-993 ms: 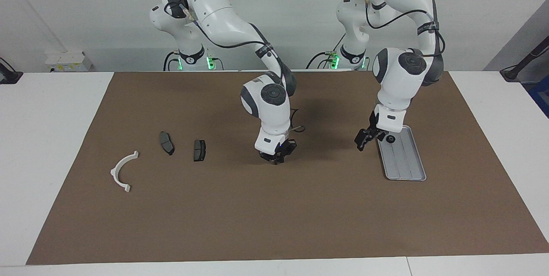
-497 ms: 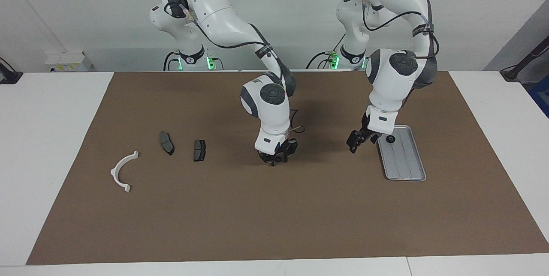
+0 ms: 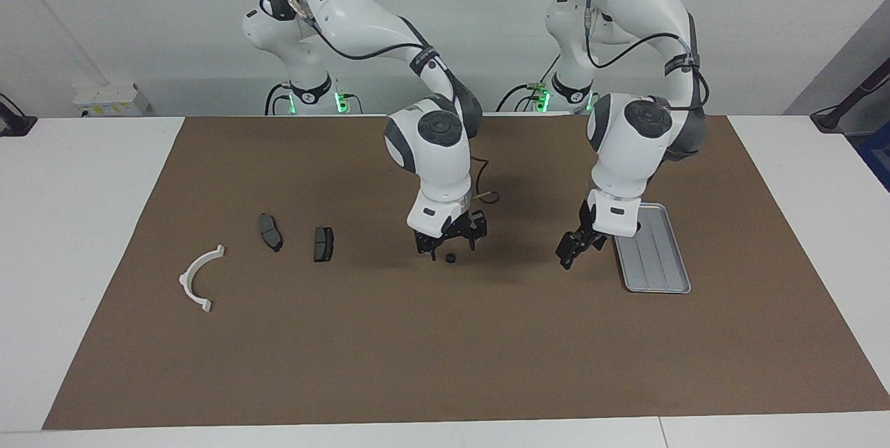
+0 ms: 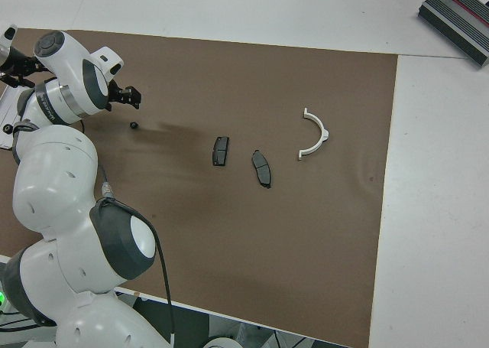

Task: Pick bearing gear from pile to tray

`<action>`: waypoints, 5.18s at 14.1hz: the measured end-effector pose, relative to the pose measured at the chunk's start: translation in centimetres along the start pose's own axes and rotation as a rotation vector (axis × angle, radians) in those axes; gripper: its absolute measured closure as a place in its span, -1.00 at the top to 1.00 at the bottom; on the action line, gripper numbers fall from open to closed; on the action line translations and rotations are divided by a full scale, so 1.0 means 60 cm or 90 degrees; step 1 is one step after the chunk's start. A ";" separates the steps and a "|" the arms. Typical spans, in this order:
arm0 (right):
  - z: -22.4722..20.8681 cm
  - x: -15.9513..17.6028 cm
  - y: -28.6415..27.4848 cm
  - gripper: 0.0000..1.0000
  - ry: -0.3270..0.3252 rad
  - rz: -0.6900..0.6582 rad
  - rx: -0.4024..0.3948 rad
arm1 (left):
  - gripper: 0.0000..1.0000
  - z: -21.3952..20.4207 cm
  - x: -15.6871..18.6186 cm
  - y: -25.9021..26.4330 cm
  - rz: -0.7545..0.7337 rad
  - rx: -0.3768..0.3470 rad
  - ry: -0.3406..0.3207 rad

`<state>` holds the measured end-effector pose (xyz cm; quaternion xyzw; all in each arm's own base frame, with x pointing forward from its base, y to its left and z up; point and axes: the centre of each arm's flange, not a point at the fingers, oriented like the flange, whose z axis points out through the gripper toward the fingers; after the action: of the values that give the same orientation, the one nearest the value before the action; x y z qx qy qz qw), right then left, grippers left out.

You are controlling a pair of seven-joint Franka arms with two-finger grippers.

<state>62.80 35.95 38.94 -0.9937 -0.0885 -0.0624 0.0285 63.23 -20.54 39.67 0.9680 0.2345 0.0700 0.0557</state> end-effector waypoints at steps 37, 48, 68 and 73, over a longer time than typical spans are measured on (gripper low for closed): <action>-0.517 -0.164 0.586 1.00 -0.029 0.188 -0.038 | 0.51 0.186 -0.302 0.300 0.039 0.076 -0.057; -0.474 -0.227 0.593 1.00 -0.081 0.192 -0.033 | -0.37 0.178 -0.301 0.287 0.032 0.070 -0.052; -0.471 -0.233 0.593 1.00 -0.096 0.192 -0.031 | -0.52 0.033 0.113 -0.175 0.085 0.110 -0.097; -0.470 -0.234 0.594 1.00 -0.099 0.181 -0.030 | -0.52 0.079 0.152 -0.301 0.103 0.087 -0.054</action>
<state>52.15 -3.39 63.45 -0.9984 0.0526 0.0169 0.0065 63.94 -0.71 33.47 0.9874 0.1574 0.0171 -0.0064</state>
